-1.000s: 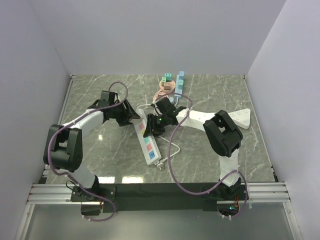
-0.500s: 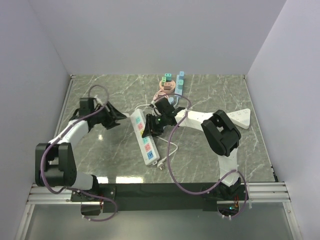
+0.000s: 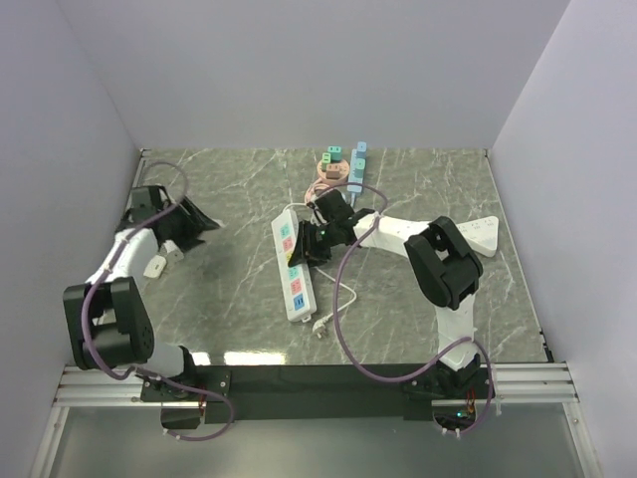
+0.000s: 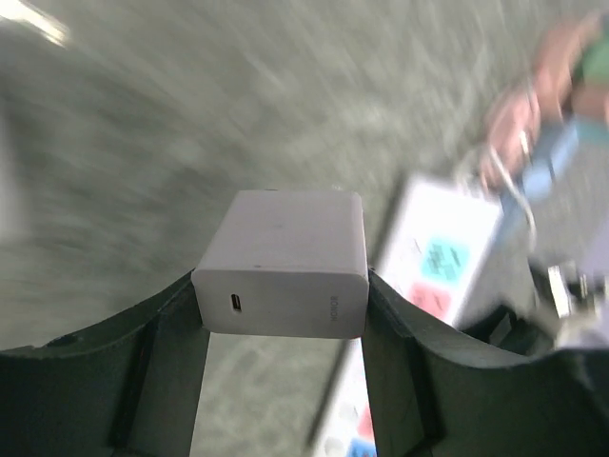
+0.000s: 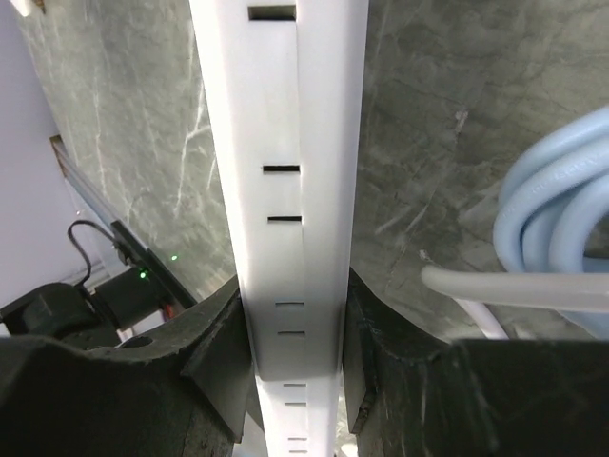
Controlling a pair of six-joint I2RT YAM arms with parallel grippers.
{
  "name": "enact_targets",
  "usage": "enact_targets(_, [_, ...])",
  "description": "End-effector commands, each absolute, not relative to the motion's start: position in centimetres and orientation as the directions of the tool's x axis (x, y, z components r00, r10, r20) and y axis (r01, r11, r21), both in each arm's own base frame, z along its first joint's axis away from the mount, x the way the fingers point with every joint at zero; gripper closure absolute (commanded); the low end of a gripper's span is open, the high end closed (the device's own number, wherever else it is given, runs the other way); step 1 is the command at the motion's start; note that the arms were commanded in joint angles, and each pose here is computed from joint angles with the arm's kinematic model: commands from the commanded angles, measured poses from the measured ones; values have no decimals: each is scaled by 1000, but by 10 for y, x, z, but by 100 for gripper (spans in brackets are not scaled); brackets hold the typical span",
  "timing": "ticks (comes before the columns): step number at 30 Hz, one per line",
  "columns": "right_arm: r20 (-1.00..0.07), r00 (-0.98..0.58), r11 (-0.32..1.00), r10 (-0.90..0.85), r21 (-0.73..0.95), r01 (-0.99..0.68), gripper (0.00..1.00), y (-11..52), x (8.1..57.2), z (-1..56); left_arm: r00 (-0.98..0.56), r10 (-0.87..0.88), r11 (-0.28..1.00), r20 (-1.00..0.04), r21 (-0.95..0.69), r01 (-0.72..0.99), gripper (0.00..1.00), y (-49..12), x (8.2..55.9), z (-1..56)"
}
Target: Pull the plug off the socket
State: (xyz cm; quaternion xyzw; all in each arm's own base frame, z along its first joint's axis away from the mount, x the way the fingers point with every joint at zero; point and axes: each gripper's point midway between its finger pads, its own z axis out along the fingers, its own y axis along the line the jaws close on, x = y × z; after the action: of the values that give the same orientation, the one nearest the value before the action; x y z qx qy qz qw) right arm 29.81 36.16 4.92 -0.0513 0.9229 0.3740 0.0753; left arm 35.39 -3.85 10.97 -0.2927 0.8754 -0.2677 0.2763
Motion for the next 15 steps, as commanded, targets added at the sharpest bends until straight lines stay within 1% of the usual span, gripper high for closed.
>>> enact_targets(1, [-128,-992,837,-6,542,-75,100,322,281,20,-584,-716,695,-383,-468,-545,99,35,358,97])
enact_targets(3, [-149,-989,853,9,517,-71,100,312,277,24,-563,-751,659,-344,-431,-616,99,51,358,76])
enact_targets(5, [-134,-990,884,45,467,-23,100,292,269,15,-534,-783,622,-319,-420,-661,99,63,359,64])
enact_targets(6, [-147,-987,887,64,462,-11,100,287,269,21,-523,-790,614,-321,-409,-676,95,68,359,61])
enact_targets(7, [-123,-989,898,86,439,24,100,274,260,13,-510,-798,602,-321,-404,-688,88,74,360,59])
enact_targets(8, [-112,-985,901,130,429,71,100,263,261,12,-503,-805,593,-314,-399,-700,64,76,359,55])
enact_targets(9, [-134,-976,909,171,404,104,100,251,265,14,-496,-808,588,-316,-393,-707,52,78,359,54])
enact_targets(10, [-117,-971,918,207,367,151,100,235,259,7,-487,-816,577,-310,-395,-715,43,80,358,53])
enact_targets(11, [-112,-953,910,282,347,228,100,215,265,7,-485,-818,574,-310,-395,-717,34,81,358,53])
enact_targets(13, [-99,-932,903,349,301,307,100,188,260,-3,-479,-823,567,-305,-397,-722,29,81,356,53])
enact_targets(14, [-95,-910,886,403,290,362,100,169,265,-2,-480,-823,567,-303,-398,-721,24,80,356,54])
enact_targets(15, [-105,-902,886,420,266,381,100,158,264,-4,-478,-824,566,-304,-403,-719,22,79,356,55])
